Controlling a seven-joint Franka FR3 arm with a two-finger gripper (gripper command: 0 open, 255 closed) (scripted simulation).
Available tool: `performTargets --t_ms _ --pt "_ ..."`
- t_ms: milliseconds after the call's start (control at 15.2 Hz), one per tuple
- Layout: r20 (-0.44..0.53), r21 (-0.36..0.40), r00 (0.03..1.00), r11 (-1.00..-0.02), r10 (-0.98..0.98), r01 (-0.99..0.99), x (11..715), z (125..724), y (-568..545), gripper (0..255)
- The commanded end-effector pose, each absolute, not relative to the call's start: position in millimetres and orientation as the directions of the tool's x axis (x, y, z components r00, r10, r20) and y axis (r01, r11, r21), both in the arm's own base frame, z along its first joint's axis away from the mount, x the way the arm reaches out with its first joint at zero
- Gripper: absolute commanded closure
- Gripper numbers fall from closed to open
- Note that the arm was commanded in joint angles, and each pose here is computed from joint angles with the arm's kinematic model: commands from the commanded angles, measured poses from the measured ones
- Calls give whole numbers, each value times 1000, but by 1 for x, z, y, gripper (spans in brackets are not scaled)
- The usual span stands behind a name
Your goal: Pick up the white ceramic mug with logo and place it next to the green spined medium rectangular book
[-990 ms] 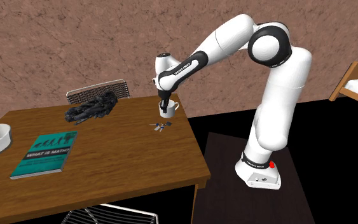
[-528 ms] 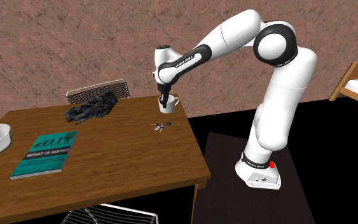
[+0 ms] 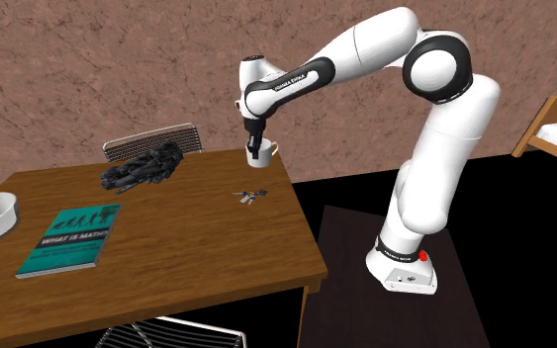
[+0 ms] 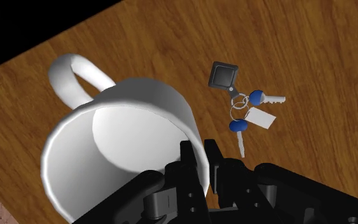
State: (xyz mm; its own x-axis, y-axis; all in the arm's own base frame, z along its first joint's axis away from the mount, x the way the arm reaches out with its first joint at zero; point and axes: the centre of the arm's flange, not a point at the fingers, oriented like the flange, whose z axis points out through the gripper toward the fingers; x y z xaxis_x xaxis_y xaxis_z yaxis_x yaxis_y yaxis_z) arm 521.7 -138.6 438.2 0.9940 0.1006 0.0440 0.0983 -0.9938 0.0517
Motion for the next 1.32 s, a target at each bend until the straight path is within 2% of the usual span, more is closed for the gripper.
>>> performTargets --t_ms 0,660,1254 --pt "44 52 994 -994 101 98 521 449 -139 255" --pt "44 52 994 -994 101 98 521 500 -139 255" --pt "44 52 994 -994 101 98 602 479 -55 255"
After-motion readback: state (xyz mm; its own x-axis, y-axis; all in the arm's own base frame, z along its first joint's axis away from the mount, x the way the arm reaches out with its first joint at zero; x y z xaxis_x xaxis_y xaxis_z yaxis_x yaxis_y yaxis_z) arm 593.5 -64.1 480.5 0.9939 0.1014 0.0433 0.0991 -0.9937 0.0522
